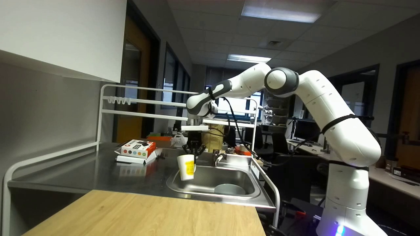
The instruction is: Remove the white and yellow mug from the sink
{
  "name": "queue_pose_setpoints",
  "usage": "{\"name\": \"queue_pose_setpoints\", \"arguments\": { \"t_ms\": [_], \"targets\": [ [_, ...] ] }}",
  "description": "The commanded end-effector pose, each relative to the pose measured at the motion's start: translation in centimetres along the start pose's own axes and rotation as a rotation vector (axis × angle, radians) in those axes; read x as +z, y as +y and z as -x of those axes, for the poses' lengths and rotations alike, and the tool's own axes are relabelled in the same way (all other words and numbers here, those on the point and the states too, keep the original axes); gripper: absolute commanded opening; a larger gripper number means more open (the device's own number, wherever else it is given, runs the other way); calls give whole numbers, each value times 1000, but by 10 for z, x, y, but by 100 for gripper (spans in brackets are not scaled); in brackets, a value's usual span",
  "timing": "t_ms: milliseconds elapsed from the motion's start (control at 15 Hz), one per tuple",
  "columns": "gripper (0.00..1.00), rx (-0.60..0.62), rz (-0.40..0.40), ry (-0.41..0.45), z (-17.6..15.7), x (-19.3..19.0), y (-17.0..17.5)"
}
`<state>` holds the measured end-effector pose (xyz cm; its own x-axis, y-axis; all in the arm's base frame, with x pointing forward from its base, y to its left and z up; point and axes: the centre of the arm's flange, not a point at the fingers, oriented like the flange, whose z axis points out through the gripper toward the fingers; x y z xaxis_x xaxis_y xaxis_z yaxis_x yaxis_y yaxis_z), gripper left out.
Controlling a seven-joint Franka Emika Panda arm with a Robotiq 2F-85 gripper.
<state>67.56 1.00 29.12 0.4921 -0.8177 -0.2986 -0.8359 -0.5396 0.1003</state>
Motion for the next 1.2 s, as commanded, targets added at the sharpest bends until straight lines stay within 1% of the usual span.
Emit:
{"name": "queue_pose_setpoints", "arguments": {
  "t_ms": [0,133,400,533,667,733,867,933,1133],
  "targets": [
    [4,37,-29,87,52,-29,16],
    [4,45,-25,140,71,-44,3],
    [4,66,-22,275,102,-67,-37],
    [4,60,-22,330,111,-73,-58],
    [3,26,-25,368,112,-76,-80],
    [3,2,-27,374,111,-75,-89],
    [3,-52,-35,349,103,-70,-107],
    [3,-82,-43,328,96,-65,-115],
    [3,-180,-79,227,72,-46,-135]
  ]
}}
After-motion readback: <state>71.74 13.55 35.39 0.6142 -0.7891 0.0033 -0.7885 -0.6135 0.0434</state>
